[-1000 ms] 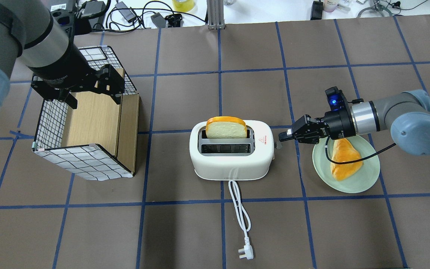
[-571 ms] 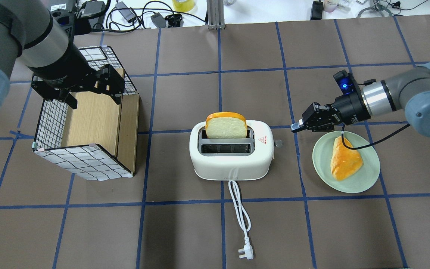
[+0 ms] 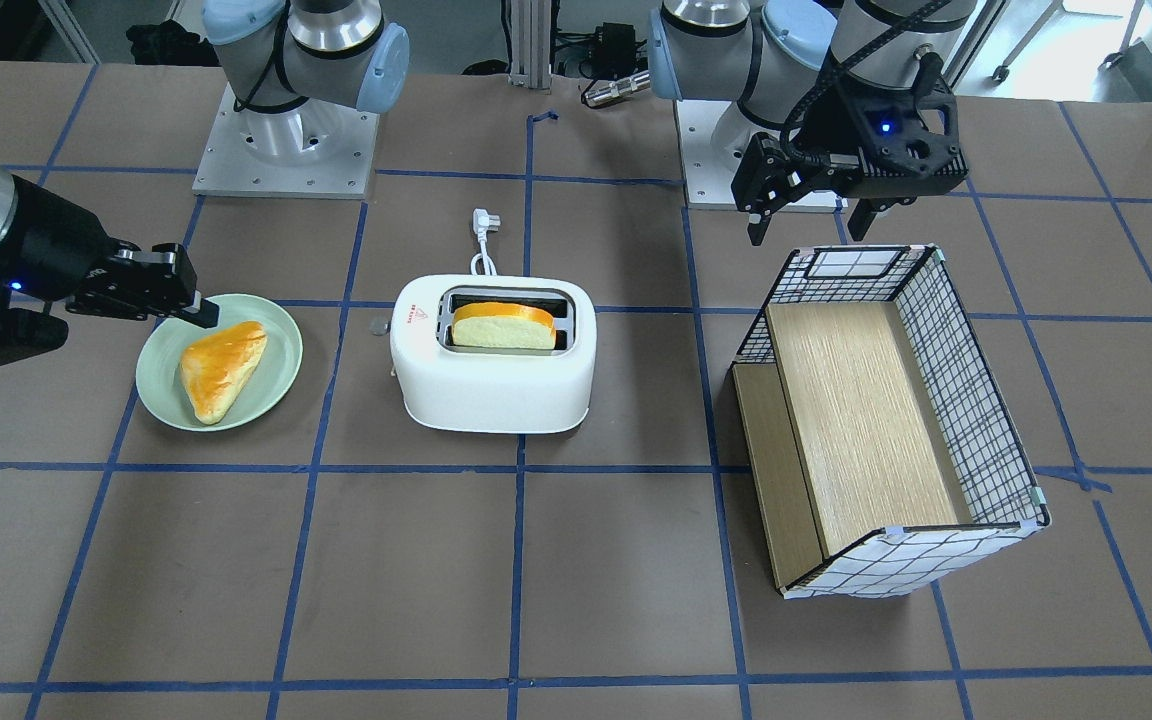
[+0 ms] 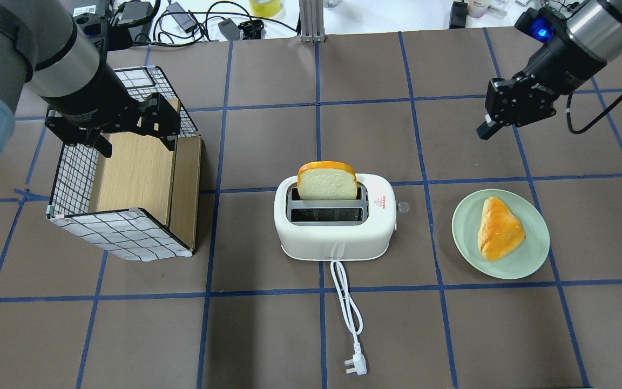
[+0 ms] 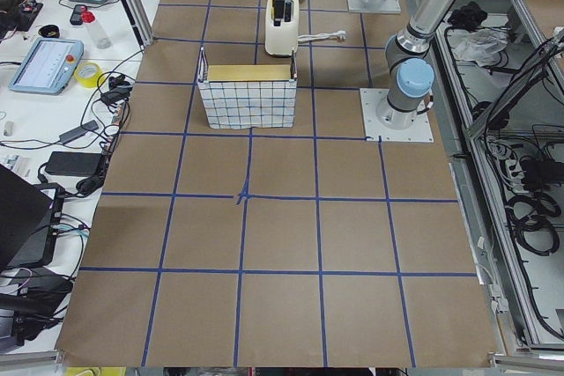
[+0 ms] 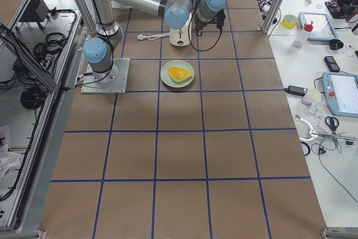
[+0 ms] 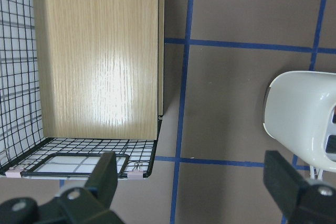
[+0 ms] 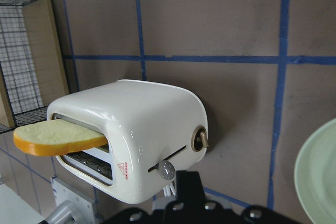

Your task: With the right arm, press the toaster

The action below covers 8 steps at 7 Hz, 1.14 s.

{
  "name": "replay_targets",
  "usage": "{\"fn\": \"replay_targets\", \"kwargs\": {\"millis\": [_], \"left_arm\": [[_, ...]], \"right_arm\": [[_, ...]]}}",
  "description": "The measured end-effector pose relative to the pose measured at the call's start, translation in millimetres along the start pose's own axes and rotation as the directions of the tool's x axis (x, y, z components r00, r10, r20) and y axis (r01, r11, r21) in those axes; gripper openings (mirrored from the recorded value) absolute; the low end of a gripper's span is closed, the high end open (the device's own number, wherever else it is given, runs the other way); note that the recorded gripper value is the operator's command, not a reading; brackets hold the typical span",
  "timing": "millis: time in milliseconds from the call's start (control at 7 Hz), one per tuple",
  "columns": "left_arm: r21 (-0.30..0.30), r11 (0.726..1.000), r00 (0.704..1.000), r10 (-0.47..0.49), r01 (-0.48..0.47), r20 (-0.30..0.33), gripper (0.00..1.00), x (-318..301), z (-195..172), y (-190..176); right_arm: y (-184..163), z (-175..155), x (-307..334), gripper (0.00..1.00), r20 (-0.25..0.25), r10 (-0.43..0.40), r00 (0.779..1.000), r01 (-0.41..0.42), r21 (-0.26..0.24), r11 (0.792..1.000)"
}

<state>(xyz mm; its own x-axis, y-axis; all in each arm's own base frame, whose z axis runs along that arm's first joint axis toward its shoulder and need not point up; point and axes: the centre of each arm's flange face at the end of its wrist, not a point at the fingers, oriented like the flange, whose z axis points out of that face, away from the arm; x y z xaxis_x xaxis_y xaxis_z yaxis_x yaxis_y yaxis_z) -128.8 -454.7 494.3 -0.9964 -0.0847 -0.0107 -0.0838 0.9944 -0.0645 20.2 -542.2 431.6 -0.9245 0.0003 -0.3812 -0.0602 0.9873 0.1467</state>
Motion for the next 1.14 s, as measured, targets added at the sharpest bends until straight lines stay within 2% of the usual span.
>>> {"fn": "replay_targets", "kwargs": {"millis": [143, 286, 571, 1143], "left_arm": [[0.000, 1.000, 1.000, 0.000, 0.000, 0.000, 1.00, 0, 0, 0], [0.000, 1.000, 1.000, 0.000, 0.000, 0.000, 1.00, 0, 0, 0], [0.000, 1.000, 1.000, 0.000, 0.000, 0.000, 1.00, 0, 0, 0], [0.000, 1.000, 1.000, 0.000, 0.000, 0.000, 1.00, 0, 0, 0]], "right_arm": [[0, -20, -14, 0.00, -0.098, -0.009, 0.995, 0.009, 0.001, 1.000], [1, -34, -22, 0.00, -0.148, -0.017, 0.989, 0.018, 0.004, 1.000], [2, -44, -30, 0.00, -0.172, -0.027, 0.985, 0.029, 0.011, 1.000], [2, -47, -33, 0.00, -0.170, -0.028, 0.985, 0.032, 0.017, 0.999]]}}
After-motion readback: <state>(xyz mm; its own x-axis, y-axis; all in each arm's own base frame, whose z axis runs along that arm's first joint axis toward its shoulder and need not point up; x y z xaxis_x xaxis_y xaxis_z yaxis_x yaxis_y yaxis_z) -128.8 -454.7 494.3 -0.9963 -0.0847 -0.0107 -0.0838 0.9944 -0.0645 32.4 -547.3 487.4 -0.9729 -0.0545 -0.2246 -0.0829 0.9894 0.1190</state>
